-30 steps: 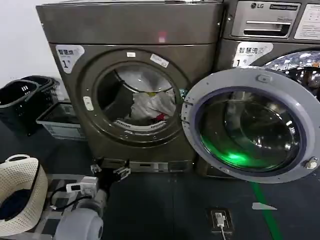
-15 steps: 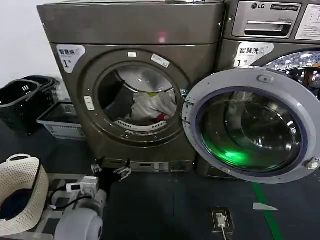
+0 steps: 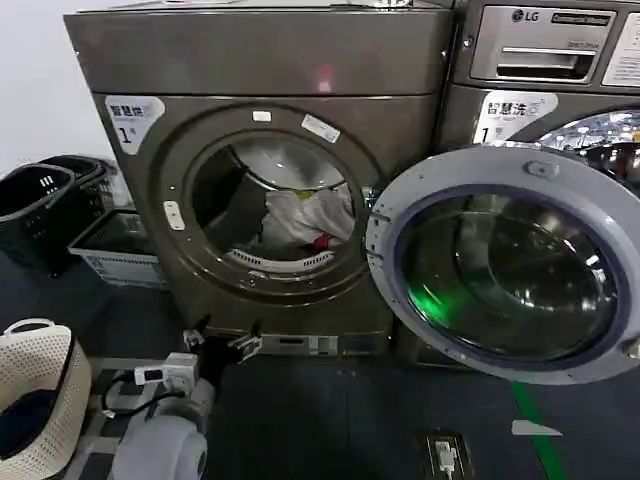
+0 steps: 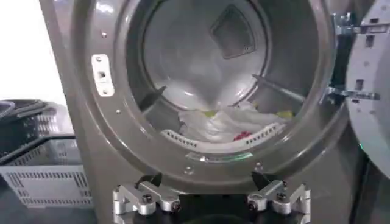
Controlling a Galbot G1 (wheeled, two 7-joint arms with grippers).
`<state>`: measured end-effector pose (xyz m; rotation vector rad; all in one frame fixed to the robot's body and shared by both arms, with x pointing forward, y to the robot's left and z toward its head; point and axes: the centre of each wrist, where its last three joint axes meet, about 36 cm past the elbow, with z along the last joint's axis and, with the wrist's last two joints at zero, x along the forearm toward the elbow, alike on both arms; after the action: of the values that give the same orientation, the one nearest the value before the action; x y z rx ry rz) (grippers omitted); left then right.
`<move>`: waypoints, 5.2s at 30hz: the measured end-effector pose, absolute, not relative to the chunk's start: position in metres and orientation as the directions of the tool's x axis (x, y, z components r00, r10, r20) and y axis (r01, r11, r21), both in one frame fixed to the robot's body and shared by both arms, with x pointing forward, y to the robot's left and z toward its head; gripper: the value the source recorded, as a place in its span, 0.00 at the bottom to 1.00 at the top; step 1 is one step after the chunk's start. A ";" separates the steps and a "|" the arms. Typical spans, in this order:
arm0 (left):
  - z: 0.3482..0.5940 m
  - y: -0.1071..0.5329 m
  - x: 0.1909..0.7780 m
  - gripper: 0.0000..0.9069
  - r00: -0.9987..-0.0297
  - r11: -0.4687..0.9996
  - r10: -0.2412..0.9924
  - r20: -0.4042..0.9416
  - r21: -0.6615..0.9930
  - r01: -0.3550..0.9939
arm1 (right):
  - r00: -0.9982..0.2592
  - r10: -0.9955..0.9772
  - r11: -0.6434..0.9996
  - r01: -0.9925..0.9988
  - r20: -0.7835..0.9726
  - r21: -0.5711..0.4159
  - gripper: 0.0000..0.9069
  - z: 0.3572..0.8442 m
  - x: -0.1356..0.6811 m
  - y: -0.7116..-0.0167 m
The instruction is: Grasp the clothes from the dryer.
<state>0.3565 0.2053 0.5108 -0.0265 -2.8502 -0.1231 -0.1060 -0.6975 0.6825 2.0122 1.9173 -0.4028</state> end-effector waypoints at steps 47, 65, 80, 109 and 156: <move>0.507 0.204 0.355 1.00 -0.955 0.996 0.006 0.297 0.078 0.031 | 0.053 0.911 -0.039 0.998 -0.408 0.042 1.00 0.670 -0.105 -0.696; 0.508 0.202 0.359 1.00 -0.956 0.996 0.012 0.293 0.079 0.037 | 0.046 0.912 -0.035 0.999 -0.408 0.034 1.00 0.665 -0.104 -0.695; 0.494 0.191 0.424 1.00 -0.951 0.994 -0.005 0.308 0.107 0.030 | 0.027 0.906 -0.014 0.999 -0.423 0.033 1.00 0.668 -0.095 -0.696; 0.505 0.194 0.597 1.00 -0.882 0.300 0.154 0.446 0.829 0.472 | -0.001 0.896 0.008 1.000 -0.443 0.014 1.00 0.678 -0.087 -0.694; 0.470 0.183 0.667 1.00 -0.362 -0.112 0.260 0.895 0.401 0.909 | -0.055 0.890 0.063 0.998 -0.452 0.003 1.00 0.676 -0.060 -0.694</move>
<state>0.6667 0.1826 0.4698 -1.2992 -1.6065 -1.5102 -0.0599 -0.6939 0.6757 1.8916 2.0140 -0.4486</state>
